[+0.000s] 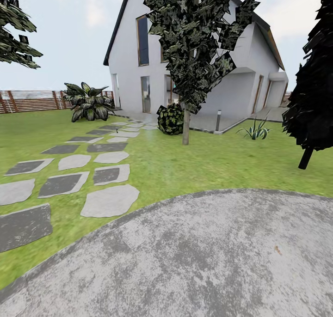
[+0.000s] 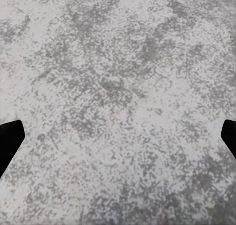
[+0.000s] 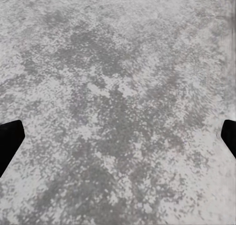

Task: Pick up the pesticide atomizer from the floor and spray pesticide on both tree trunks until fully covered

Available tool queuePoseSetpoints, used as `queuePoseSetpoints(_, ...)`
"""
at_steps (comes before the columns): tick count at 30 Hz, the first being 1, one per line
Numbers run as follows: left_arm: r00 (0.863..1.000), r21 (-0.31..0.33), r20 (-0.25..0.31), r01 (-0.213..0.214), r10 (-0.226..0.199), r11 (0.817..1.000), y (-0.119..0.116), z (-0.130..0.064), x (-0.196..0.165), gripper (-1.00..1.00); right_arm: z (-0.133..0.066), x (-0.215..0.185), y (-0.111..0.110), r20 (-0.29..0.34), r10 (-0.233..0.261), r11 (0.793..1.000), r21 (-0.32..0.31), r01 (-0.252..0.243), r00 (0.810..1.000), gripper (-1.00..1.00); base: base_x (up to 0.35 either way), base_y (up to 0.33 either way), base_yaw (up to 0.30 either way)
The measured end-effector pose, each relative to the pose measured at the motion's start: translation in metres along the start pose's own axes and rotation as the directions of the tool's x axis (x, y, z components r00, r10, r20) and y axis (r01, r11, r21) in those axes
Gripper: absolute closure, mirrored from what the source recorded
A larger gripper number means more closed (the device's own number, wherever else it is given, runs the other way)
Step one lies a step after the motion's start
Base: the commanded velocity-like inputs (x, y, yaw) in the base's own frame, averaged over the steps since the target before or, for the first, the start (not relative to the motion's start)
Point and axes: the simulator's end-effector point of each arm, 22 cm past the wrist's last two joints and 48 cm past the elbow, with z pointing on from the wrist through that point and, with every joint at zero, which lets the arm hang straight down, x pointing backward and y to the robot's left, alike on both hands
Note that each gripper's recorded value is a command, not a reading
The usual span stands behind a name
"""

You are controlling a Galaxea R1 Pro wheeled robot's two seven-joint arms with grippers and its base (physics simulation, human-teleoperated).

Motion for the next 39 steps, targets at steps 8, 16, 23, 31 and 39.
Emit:
queuePoseSetpoints(8, 1.000, -0.002, -0.010, 0.005, -0.005, 1.000, 0.001, 0.000, 0.004, -1.00, -0.001, 0.008, -0.015, -0.019, -0.017, 1.000, 0.014, 0.018, 1.000, -1.00, 0.009, 0.000, 0.159)
queuePoseSetpoints(16, 1.000, -0.003, -0.019, 0.005, -0.005, 1.000, 0.001, 0.000, 0.008, -1.00, -0.003, 0.020, -0.010, -0.045, -0.016, 1.000, 0.006, 0.017, 0.999, -1.00, 0.276, 0.000, 0.210)
queuePoseSetpoints(23, 1.000, -0.002, -0.025, 0.005, -0.005, 1.000, 0.000, 0.000, 0.010, -1.00, -0.003, 0.023, -0.009, -0.051, -0.017, 1.000, 0.005, 0.017, 0.999, -1.00, 0.221, 0.000, 0.234)
queuePoseSetpoints(31, 1.000, -0.001, -0.030, 0.006, -0.006, 1.000, -0.001, 0.003, 0.015, -1.00, -0.002, 0.028, -0.009, -0.056, -0.017, 1.000, 0.005, 0.017, 0.998, -1.00, 0.013, 0.000, 0.259)
queuePoseSetpoints(39, 0.999, -0.002, -0.034, 0.007, -0.007, 1.000, -0.001, 0.013, 0.026, -1.00, 0.006, 0.041, -0.007, -0.061, -0.017, 1.000, 0.003, 0.017, 0.998, -1.00, 0.000, 0.000, 0.228)
